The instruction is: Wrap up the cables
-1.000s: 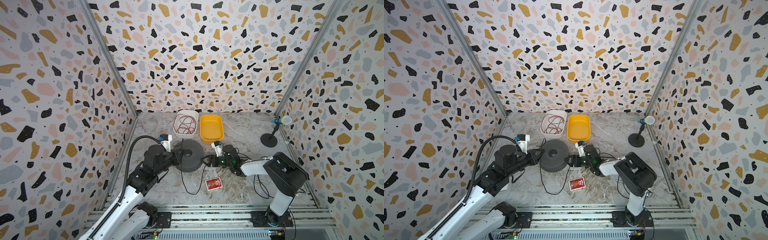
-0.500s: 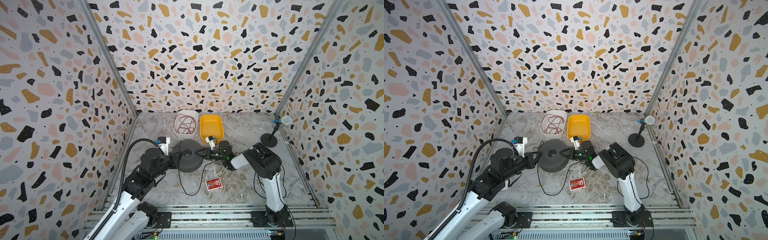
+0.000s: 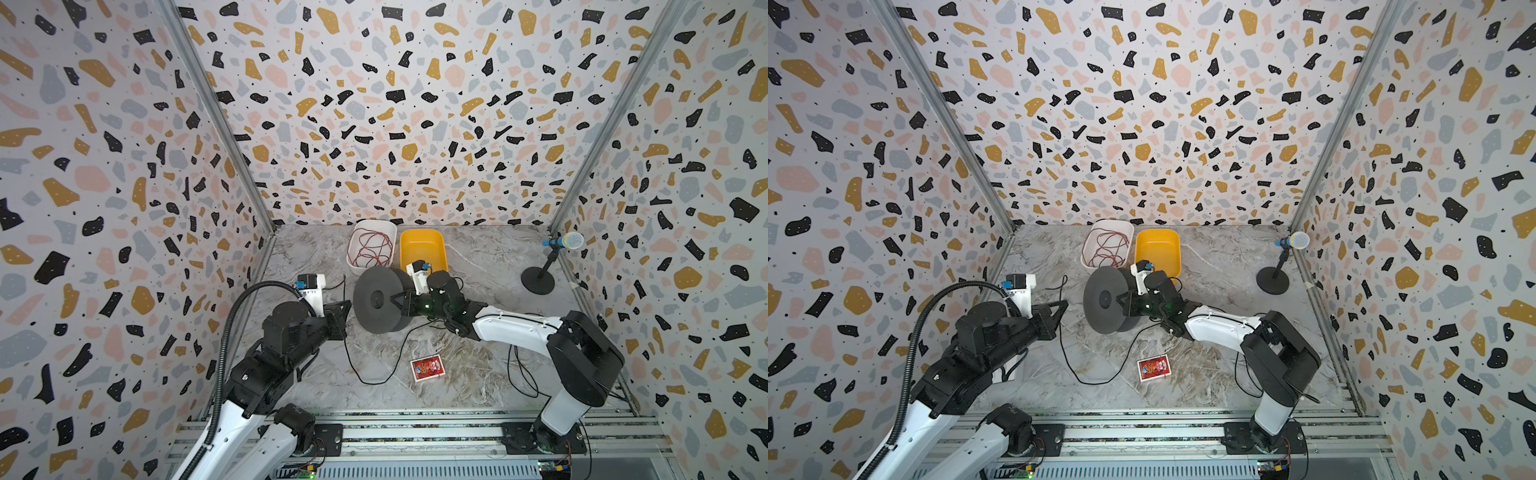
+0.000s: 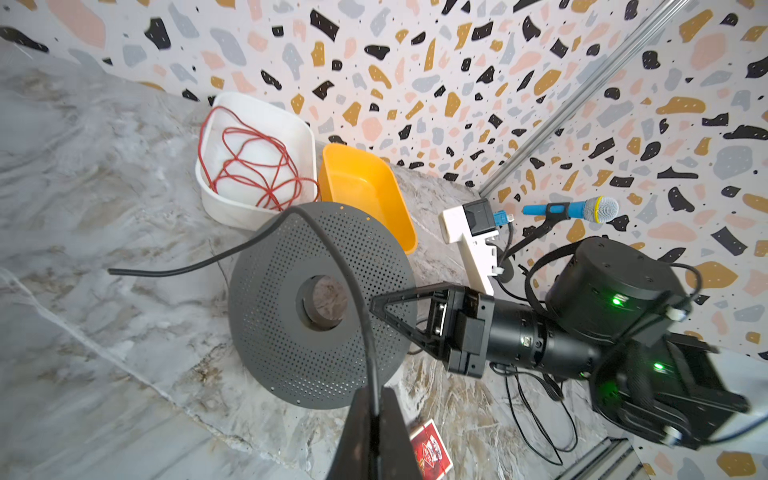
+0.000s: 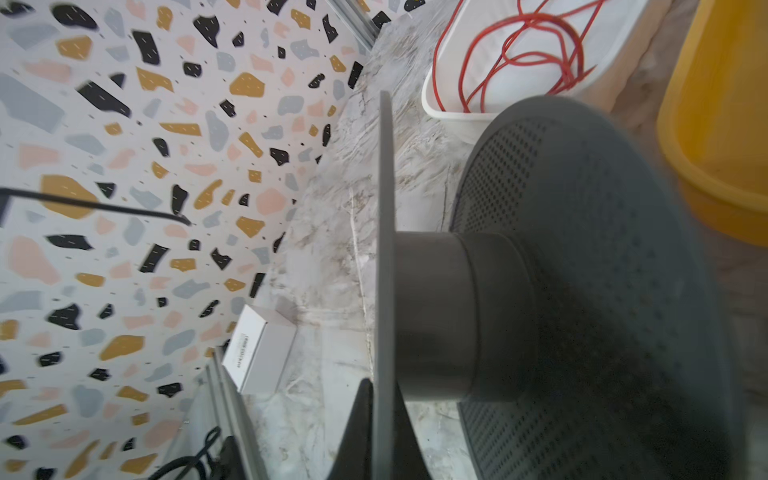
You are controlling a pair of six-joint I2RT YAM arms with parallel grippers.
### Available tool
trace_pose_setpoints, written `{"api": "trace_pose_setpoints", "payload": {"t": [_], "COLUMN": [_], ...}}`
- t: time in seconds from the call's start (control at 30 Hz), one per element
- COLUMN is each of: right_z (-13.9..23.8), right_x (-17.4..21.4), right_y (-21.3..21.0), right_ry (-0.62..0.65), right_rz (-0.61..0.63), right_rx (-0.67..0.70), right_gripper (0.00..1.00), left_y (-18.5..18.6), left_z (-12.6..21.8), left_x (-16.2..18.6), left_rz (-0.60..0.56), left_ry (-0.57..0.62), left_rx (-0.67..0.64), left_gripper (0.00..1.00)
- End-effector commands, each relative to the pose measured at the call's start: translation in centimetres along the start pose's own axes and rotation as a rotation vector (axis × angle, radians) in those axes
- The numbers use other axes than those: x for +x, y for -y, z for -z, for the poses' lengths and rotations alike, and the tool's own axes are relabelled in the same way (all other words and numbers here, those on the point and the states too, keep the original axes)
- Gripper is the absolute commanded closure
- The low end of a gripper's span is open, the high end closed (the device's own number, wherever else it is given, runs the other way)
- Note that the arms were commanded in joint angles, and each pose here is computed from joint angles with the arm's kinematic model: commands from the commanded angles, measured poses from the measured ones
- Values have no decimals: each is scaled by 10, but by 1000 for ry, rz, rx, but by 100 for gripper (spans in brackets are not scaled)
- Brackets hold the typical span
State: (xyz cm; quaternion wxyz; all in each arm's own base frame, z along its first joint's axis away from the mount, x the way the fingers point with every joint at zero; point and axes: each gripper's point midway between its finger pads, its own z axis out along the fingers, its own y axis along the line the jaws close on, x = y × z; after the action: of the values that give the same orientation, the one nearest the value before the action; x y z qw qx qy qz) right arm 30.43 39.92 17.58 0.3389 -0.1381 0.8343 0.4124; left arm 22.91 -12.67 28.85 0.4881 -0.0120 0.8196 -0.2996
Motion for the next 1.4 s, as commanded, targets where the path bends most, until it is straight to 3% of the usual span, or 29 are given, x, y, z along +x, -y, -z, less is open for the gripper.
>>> {"api": "trace_pose_setpoints", "payload": {"t": [0.0, 0.3, 0.53, 0.83, 0.97, 1.1, 1.37], "right_z": [16, 9, -7, -3, 5, 20, 70], "right_x": [7, 5, 19, 20, 10, 1, 3], "right_y": [27, 4, 1, -17, -29, -45, -72], "right_ry": [-38, 36, 34, 72, 94, 113, 140], "right_rz": [186, 351, 371, 385, 413, 457, 603], "right_rx": [327, 563, 608, 498, 453, 386, 268], "right_gripper": [100, 100, 100, 63, 38, 19, 13], "left_y": [3, 1, 0, 6, 11, 20, 33], "left_z": [4, -6, -10, -17, -23, -25, -23], "left_x": [-15, 0, 1, -2, -1, -4, -16], "left_rz": [-31, -9, -5, 1, 17, 49, 134], "left_ry": [47, 0, -4, -12, -26, -19, 14], "left_rx": [-9, 10, 8, 35, 57, 109, 170], "left_gripper": [100, 100, 100, 100, 100, 100, 100]}}
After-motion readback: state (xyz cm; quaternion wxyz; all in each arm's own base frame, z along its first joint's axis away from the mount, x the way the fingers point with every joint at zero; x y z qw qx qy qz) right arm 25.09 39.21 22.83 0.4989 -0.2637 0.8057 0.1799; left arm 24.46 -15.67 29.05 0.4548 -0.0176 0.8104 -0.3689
